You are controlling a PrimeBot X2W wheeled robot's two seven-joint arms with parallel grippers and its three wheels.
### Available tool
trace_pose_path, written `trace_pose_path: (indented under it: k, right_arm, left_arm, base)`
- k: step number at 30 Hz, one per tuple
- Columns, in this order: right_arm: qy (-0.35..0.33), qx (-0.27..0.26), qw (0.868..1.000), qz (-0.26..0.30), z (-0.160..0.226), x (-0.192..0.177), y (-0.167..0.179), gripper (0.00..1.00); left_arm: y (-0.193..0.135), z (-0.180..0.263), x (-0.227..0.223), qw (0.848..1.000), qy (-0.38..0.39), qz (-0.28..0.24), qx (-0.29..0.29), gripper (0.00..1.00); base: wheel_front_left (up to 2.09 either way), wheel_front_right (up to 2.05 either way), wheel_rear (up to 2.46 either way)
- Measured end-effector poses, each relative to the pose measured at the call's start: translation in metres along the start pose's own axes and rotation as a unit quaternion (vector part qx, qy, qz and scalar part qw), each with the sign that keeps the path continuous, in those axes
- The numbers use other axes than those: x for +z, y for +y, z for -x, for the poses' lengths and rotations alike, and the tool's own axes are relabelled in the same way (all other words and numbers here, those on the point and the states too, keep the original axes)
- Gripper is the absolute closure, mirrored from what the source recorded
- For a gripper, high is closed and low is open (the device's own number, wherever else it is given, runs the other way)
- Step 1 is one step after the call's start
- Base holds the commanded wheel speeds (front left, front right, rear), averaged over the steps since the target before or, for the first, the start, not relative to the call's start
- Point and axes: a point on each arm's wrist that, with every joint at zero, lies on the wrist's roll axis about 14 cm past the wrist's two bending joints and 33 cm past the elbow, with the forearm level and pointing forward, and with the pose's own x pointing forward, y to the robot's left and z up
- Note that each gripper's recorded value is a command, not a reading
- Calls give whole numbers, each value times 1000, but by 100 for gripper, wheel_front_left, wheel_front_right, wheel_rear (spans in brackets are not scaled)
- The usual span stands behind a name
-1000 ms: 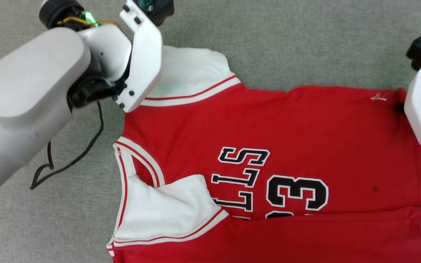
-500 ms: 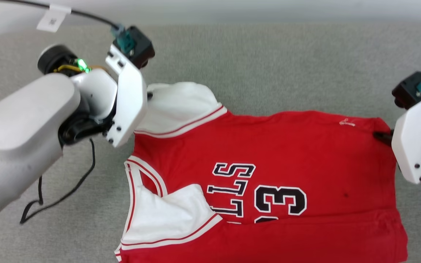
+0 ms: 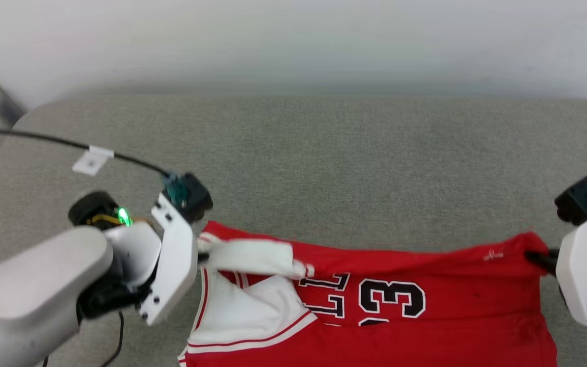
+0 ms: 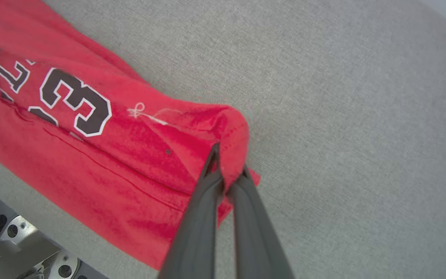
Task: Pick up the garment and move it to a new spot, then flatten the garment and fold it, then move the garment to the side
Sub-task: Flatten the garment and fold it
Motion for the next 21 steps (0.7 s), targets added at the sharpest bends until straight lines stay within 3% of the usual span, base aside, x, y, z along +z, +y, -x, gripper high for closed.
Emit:
trace_pose_path:
  k: [9, 21]
  right_arm:
    - [52, 29, 998, -15, -8, -51, 19, 100]
    - [100, 38, 993, -51, -30, -93, 28, 100]
  left_arm:
    - [-44, -15, -70, 996, 49, 65, -46, 100]
    - [-64, -49, -107, 986, 85, 120, -79, 100]
  base:
    - [0, 0, 0]
    - [0, 0, 0]
